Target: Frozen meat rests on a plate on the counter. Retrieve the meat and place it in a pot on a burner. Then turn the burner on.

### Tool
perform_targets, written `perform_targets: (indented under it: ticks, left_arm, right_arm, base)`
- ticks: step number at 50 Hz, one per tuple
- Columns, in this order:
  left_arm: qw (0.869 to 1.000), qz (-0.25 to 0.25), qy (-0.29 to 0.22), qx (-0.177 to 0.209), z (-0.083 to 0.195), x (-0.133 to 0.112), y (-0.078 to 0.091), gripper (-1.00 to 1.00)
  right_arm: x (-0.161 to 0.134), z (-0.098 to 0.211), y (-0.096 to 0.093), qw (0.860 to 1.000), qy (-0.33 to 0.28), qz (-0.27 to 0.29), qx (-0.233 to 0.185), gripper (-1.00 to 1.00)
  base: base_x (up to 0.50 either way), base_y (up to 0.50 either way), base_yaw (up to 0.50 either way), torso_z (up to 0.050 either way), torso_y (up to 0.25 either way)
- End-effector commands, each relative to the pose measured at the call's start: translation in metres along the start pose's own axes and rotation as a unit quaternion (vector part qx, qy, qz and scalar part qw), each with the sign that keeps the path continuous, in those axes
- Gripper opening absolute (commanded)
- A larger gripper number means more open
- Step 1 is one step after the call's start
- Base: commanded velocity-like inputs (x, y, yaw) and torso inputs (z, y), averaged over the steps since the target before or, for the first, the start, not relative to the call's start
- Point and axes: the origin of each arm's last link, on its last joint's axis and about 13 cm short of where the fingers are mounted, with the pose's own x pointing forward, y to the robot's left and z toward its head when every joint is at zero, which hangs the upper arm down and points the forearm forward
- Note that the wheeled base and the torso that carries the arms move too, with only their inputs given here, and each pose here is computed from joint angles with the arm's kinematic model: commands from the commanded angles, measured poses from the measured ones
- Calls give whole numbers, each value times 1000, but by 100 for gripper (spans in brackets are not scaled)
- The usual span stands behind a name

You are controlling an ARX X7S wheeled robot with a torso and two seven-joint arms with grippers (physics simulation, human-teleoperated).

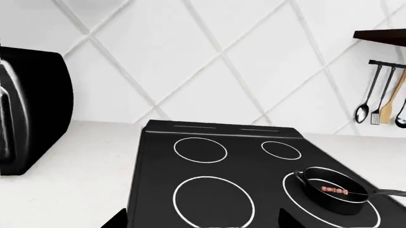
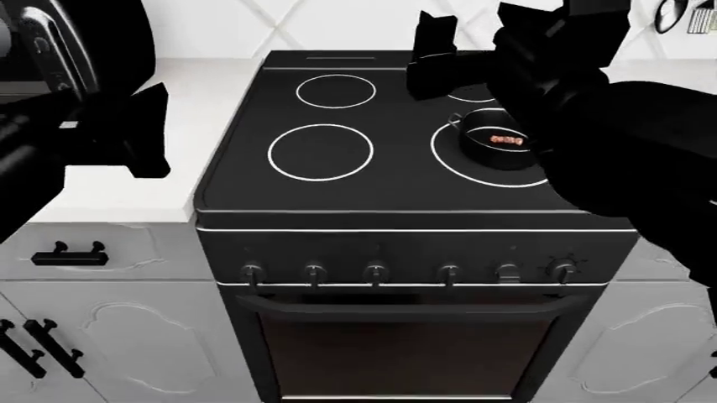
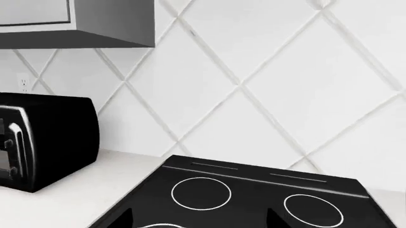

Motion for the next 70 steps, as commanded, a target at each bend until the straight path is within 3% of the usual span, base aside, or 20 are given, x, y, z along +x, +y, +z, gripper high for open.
perform_targets:
  ticks: [1, 6, 11, 16, 26, 33, 50, 63, 70]
  left_arm:
    - [998, -2, -31, 52, -8, 0, -4, 100]
    - [998, 16, -62, 13, -37, 2, -12, 100]
    - [993, 57, -100, 15, -65, 1, -17, 100]
    - [993, 68, -100, -13, -87, 2, -19, 100]
    - [987, 84, -125, -53, -89, 2, -20, 100]
    - [982, 95, -148, -72, -90, -8, -20, 100]
    - [977, 116, -163, -73, -93, -18, -16, 100]
    - [980, 124, -135, -72, -118, -28, -17, 100]
    - [978, 132, -156, -50, -123, -32, -19, 100]
  right_arm:
    - [-1, -3, 0, 1000, -13, -6, 11, 100]
    - [-3, -13, 6, 999, -34, -9, 16, 100]
    - [-8, -22, 17, 998, -57, -22, 2, 100]
    - [-21, -27, 29, 998, -56, -32, 9, 100]
    - [-50, -36, 60, 991, -109, -52, 60, 100]
    - [-52, -50, 62, 988, -117, -80, 63, 100]
    - [-57, -68, 62, 987, -104, -89, 89, 100]
    - [-69, -82, 65, 990, -91, -80, 76, 100]
    - [-73, -93, 64, 992, -72, -79, 66, 100]
  base:
    - [0, 0, 0, 0, 0]
    - [0, 0, 0, -50, 72]
    - [0, 0, 0, -50, 73]
    - [0, 0, 0, -50, 72]
    - [0, 0, 0, -50, 65]
    - [0, 0, 0, -50, 55]
    - [0, 0, 0, -50, 32]
    - [0, 0, 0, -50, 30]
    - [0, 0, 0, -50, 30]
